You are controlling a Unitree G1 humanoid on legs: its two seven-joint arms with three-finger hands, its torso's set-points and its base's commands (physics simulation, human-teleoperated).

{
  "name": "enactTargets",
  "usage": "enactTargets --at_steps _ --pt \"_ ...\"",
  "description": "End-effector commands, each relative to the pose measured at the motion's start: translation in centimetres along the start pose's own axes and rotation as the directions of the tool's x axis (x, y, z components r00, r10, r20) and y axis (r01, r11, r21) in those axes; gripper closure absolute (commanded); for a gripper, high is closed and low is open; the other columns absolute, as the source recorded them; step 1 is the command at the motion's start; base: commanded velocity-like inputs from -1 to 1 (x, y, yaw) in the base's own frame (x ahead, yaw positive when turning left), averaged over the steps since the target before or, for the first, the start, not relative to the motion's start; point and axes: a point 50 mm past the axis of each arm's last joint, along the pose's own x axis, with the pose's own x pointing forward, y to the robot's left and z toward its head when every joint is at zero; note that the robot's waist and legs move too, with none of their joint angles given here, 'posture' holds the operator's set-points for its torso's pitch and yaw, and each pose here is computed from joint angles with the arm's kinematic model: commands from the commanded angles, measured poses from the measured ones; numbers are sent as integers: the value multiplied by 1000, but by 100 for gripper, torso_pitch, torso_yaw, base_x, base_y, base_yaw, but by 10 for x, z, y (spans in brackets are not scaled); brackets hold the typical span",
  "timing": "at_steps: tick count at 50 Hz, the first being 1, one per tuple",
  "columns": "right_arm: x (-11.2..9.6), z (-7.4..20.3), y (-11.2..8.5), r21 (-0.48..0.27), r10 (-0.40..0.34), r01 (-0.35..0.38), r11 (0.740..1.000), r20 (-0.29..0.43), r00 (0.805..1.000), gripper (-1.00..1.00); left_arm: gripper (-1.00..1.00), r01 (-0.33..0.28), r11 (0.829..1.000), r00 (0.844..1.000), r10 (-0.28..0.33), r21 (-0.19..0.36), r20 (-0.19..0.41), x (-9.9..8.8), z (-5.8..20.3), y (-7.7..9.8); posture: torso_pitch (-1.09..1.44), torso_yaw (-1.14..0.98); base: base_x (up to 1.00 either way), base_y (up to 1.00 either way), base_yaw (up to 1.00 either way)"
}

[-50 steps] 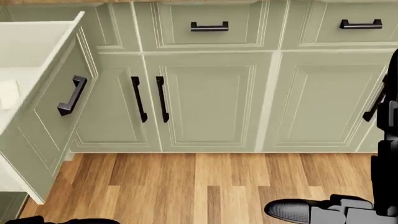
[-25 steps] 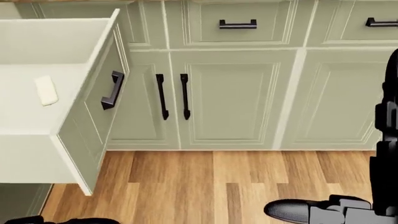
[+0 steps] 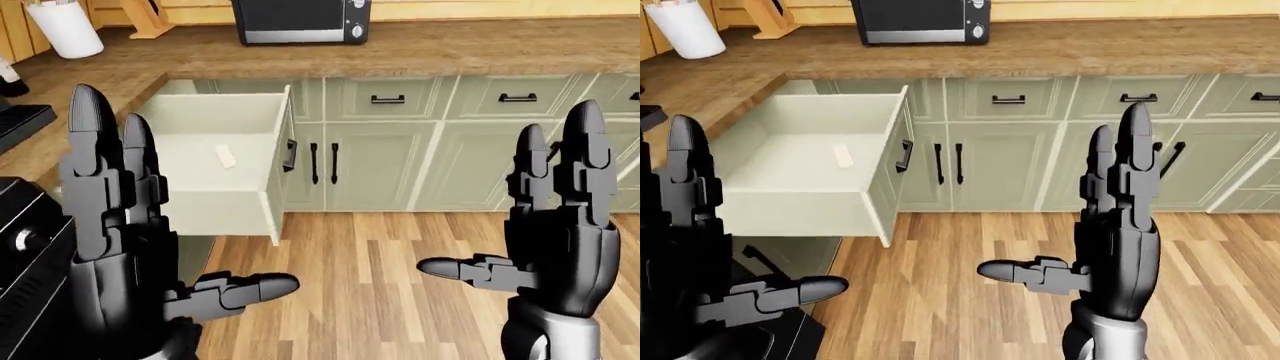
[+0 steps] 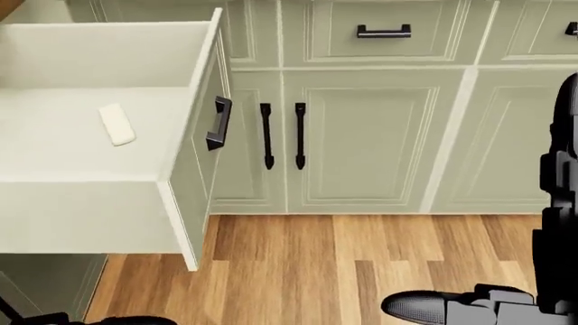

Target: Close the right drawer.

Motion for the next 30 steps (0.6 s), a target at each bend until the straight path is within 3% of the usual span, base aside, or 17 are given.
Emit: enactTargets --at_steps 1,30 --pt "2 11 2 8 9 -10 1000 66 998 -100 -100 -11 1000 998 11 2 57 1 9 2 0 0 0 32 0" --pt "2 10 3 9 15 -15 1000 60 998 -100 -100 -9 1000 998 9 1 57 1 9 1 0 0 0 32 0"
